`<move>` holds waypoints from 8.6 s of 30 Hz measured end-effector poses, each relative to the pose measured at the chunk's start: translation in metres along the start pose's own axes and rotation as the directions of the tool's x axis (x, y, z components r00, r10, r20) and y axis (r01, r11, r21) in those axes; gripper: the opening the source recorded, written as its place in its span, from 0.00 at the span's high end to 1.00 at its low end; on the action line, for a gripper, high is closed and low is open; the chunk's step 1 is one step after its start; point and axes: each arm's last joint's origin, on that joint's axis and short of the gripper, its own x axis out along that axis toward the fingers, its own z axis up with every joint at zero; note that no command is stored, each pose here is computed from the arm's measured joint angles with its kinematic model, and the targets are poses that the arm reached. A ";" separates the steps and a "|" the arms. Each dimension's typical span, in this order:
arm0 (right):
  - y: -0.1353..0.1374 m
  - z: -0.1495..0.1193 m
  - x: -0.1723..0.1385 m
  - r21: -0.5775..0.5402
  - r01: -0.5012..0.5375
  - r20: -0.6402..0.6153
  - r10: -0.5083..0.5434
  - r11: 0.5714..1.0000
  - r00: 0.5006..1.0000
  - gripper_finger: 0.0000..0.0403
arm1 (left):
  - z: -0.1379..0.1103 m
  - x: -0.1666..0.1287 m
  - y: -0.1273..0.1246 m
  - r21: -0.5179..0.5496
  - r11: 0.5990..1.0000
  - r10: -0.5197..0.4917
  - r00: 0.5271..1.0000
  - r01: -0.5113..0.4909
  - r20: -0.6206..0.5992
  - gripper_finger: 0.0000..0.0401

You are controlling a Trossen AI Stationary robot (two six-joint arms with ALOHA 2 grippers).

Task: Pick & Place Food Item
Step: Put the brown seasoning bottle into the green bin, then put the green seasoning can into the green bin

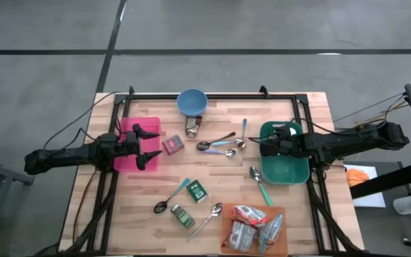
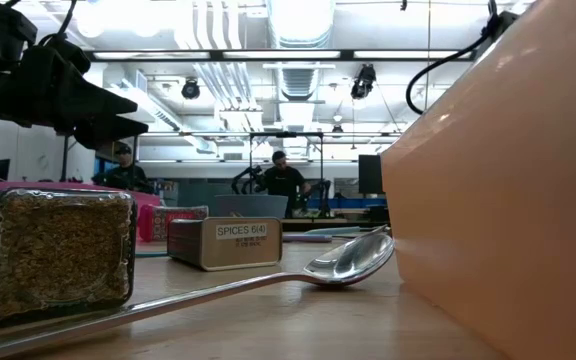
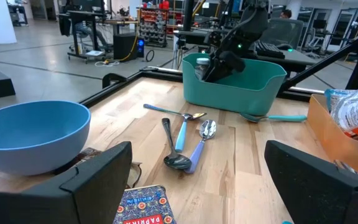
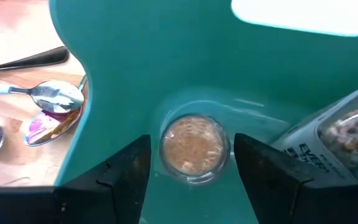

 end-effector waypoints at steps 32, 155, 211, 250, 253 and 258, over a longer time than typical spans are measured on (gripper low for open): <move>0.078 0.057 -0.061 -0.443 -0.495 0.051 0.573 0.747 0.818 0.42 | 0.000 0.000 0.000 0.000 1.000 0.000 1.000 0.000 0.000 0.07; 0.342 -0.095 0.044 -0.429 -0.284 -0.337 0.140 0.857 0.931 0.18 | -0.001 0.000 0.000 0.000 1.000 0.001 1.000 -0.001 -0.006 0.07; 0.326 -0.087 -0.070 -0.592 -0.205 0.153 0.359 0.779 0.921 0.31 | -0.001 0.000 0.000 0.000 1.000 0.001 1.000 -0.001 -0.007 0.07; 0.212 -0.094 0.028 -0.711 -0.572 0.237 0.905 0.409 0.353 0.33 | -0.003 0.002 0.000 0.003 1.000 0.003 0.999 -0.003 -0.037 0.07; 0.212 -0.095 0.029 -0.718 -0.564 0.226 0.903 0.407 0.365 0.34 | -0.003 0.002 0.000 0.003 1.000 0.003 0.999 -0.003 -0.040 0.07; 0.212 -0.094 0.031 -0.710 -0.571 0.221 0.900 0.413 0.376 0.29 | -0.003 0.002 0.000 0.003 1.000 0.003 0.999 -0.003 -0.039 0.07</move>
